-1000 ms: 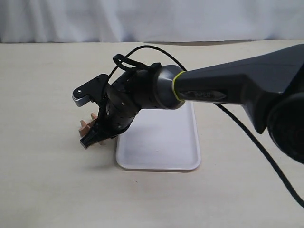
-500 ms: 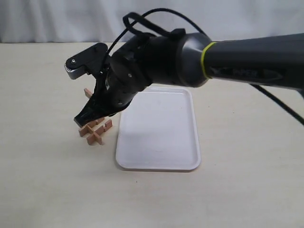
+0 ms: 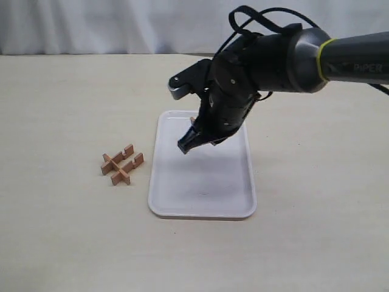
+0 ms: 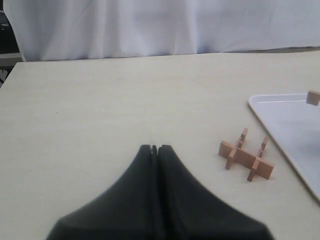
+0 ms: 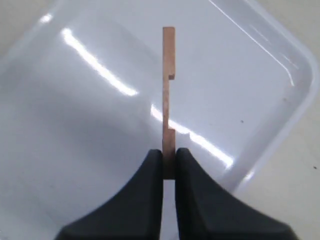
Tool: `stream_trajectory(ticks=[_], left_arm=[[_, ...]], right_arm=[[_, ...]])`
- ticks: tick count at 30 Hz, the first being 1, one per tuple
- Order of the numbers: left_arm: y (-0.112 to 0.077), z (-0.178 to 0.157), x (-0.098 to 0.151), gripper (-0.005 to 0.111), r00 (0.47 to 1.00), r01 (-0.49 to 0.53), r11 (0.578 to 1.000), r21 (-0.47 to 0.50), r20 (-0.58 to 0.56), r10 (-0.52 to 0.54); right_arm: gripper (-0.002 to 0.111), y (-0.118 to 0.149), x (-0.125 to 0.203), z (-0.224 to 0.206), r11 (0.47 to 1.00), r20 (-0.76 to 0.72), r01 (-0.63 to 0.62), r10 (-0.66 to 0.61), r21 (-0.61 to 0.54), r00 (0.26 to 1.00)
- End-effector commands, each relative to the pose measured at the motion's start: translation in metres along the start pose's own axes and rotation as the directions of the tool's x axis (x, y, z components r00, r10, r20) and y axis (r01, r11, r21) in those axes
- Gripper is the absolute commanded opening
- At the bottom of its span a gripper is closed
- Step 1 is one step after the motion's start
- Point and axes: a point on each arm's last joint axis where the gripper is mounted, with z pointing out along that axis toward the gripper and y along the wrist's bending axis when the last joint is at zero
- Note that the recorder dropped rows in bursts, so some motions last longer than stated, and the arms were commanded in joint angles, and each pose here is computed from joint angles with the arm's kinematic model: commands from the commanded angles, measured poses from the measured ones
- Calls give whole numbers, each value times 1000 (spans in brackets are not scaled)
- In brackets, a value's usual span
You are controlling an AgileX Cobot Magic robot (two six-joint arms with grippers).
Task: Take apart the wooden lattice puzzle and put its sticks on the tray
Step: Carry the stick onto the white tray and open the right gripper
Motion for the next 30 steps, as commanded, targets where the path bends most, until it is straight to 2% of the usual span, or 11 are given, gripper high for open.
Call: stream_trajectory(ticks=[1, 5, 9, 13, 15, 17, 20, 22, 26, 30], left_arm=[[0, 0, 0, 0, 1000, -1, 1000, 0, 8, 1], [0, 0, 0, 0, 1000, -1, 1000, 0, 8, 1], [0, 0, 0, 0, 1000, -1, 1000, 0, 8, 1], [0, 0, 0, 0, 1000, -1, 1000, 0, 8, 1], [0, 0, 0, 0, 1000, -1, 1000, 0, 8, 1], [0, 0, 0, 0, 1000, -1, 1000, 0, 8, 1], [0, 0, 0, 0, 1000, -1, 1000, 0, 8, 1], [0, 0, 0, 0, 1000, -1, 1000, 0, 8, 1], [0, 0, 0, 0, 1000, -1, 1000, 0, 8, 1], [0, 0, 0, 0, 1000, -1, 1000, 0, 8, 1]], right_arm=[[5, -11, 6, 5, 994, 8, 75, -76, 79, 997], [5, -6, 2, 3, 978, 33, 135, -142, 162, 989], [5, 4, 1, 6, 914, -12, 272, -282, 300, 959], [5, 22, 0, 13, 879, -22, 352, -364, 321, 931], [12, 30, 0, 16, 876, -19, 369, -382, 312, 924], [23, 33, 0, 15, 879, -10, 368, -384, 303, 923], [48, 39, 0, 14, 891, -8, 353, -366, 285, 931], [58, 46, 0, 11, 890, -16, 369, -379, 269, 925], [59, 71, -2, 2, 866, -13, 454, -462, 211, 887], [59, 87, -16, -13, 890, 48, 429, -440, 154, 897]])
